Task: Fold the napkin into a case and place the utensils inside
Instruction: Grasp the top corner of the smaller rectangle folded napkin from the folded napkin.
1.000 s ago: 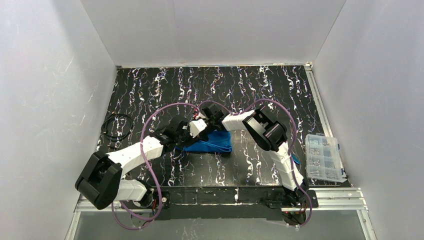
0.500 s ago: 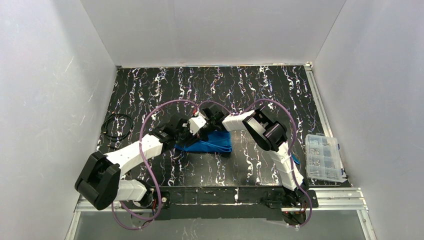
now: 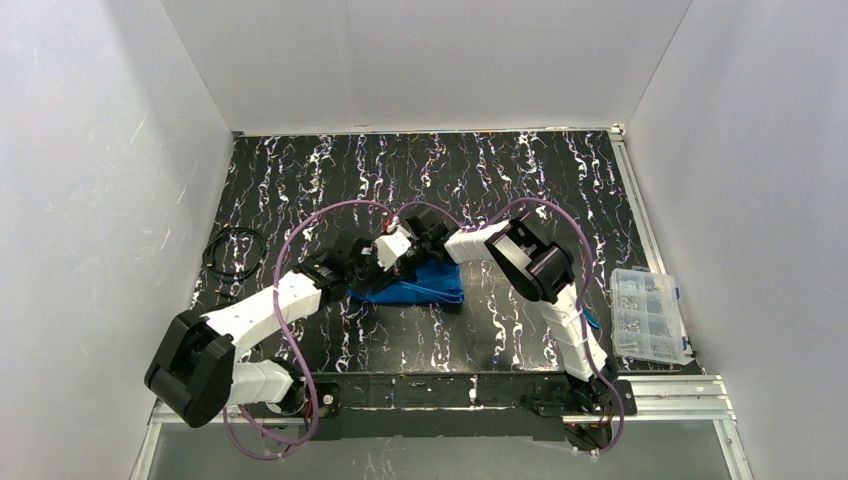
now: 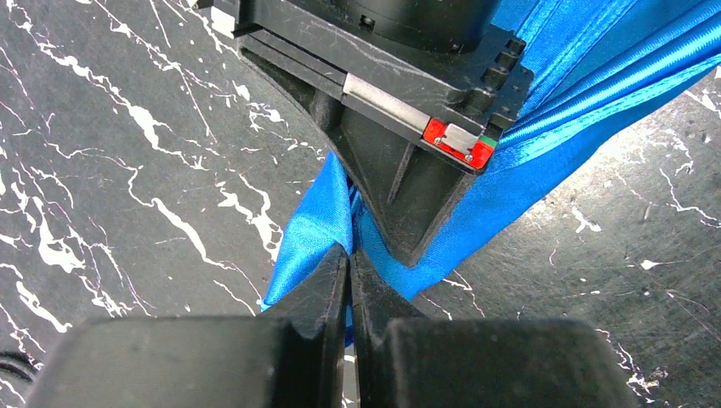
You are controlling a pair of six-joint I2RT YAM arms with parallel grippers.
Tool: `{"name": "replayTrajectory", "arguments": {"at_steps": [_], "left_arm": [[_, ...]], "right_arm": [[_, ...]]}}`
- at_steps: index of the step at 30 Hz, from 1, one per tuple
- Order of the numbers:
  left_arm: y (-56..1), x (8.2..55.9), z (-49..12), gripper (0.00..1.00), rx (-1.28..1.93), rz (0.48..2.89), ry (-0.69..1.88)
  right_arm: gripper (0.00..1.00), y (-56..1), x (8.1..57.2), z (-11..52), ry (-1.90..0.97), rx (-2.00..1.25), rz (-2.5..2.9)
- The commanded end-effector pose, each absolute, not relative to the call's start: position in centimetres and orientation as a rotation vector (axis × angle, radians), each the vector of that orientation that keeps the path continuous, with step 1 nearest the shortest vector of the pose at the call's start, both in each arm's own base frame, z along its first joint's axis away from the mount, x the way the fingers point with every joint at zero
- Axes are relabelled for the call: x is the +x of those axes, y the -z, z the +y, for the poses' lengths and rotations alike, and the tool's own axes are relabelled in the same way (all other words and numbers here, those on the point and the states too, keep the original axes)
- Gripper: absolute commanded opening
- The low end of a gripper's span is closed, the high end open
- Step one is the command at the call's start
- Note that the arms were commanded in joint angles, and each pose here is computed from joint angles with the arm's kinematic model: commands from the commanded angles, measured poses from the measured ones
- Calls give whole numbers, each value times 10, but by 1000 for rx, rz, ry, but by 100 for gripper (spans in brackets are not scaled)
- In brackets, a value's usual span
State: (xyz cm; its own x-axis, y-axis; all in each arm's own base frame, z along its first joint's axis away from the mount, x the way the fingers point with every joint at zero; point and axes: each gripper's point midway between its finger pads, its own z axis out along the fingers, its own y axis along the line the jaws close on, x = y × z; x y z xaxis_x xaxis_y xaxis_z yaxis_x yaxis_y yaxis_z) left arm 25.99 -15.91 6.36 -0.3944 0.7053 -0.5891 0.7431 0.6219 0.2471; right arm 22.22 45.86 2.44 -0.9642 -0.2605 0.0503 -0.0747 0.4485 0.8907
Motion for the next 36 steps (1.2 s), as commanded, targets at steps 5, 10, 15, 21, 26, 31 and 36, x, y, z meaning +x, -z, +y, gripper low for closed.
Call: {"name": "replayTrajectory", "arguments": {"at_steps": [5, 10, 15, 21, 26, 31, 36], "left_arm": [[-51, 242, -163, 0, 1232, 2125, 161], [-24, 246, -155, 0, 1309, 2077, 77], [-19, 260, -149, 0, 1327, 2058, -20], [-14, 267, -142, 0, 1375, 2049, -98], [-5, 261, -133, 0, 1437, 2034, -130], [-1, 252, -133, 0, 1490, 1981, -106], [-1, 252, -133, 0, 1532, 1945, -111]], "right_arm": [[1, 30, 206, 430, 1231, 45, -2566], [1, 13, 210, 437, 1298, 58, -2549], [1, 0, 211, 444, 1357, 106, -2505], [1, -9, 208, 446, 1401, 174, -2449], [23, -17, 218, 435, 1435, 209, -2484], [32, -32, 227, 435, 1494, 254, -2475], [37, -46, 242, 425, 1535, 228, -2495]]}}
